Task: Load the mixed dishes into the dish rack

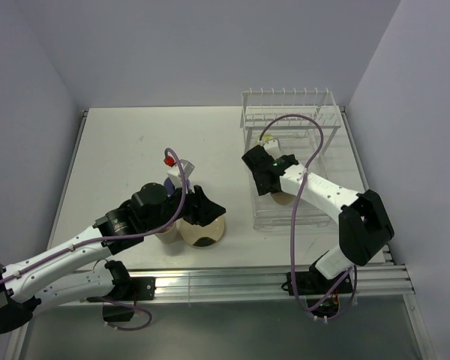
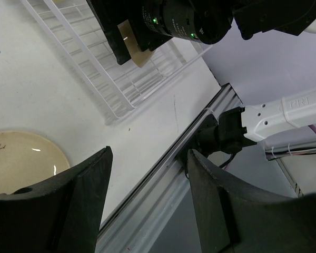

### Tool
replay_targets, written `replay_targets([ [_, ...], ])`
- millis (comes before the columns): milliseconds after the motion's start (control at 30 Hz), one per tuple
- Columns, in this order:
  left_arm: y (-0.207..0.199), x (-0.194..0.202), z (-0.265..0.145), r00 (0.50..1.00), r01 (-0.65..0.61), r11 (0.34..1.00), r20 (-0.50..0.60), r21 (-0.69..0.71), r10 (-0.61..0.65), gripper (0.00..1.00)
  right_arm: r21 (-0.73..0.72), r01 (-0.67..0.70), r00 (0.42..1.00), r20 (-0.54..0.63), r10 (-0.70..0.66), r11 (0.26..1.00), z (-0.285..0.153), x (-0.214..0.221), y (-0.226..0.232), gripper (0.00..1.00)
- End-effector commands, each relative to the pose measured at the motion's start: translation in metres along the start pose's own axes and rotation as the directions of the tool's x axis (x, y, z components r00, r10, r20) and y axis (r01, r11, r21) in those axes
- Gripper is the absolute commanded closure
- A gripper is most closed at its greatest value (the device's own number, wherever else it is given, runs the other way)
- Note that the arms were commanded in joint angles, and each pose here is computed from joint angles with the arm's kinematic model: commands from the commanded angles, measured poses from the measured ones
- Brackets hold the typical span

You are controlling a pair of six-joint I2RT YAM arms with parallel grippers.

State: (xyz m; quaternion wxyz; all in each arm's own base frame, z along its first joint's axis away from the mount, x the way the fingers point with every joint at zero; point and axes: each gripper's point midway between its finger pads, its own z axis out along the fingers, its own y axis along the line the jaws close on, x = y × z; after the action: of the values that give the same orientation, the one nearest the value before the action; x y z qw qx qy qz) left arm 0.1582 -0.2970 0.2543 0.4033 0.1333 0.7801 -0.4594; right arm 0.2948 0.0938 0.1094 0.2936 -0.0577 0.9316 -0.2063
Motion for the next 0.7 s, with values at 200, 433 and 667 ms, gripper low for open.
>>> replay_targets([
  [200,-0.021,-0.016,-0.004,0.999,0.011,0.997,0.04,0.07,-0.013,0.35,0.071,-0.019,0.999,0.036,0.016,0.997,0.005,0.005,-0.007,0.0],
  [433,-0.023,-0.016,-0.002,0.999,0.012,0.997,0.038,0.078,-0.015,0.35,0.138,-0.023,0.996,0.089,0.011,0.99,-0.002,-0.001,-0.015,0.0],
  [667,-0.023,-0.015,0.0,0.999,0.01,0.997,0.03,0.078,-0.013,0.35,0.147,-0.018,0.991,0.136,-0.002,0.989,-0.02,-0.015,-0.01,0.0],
])
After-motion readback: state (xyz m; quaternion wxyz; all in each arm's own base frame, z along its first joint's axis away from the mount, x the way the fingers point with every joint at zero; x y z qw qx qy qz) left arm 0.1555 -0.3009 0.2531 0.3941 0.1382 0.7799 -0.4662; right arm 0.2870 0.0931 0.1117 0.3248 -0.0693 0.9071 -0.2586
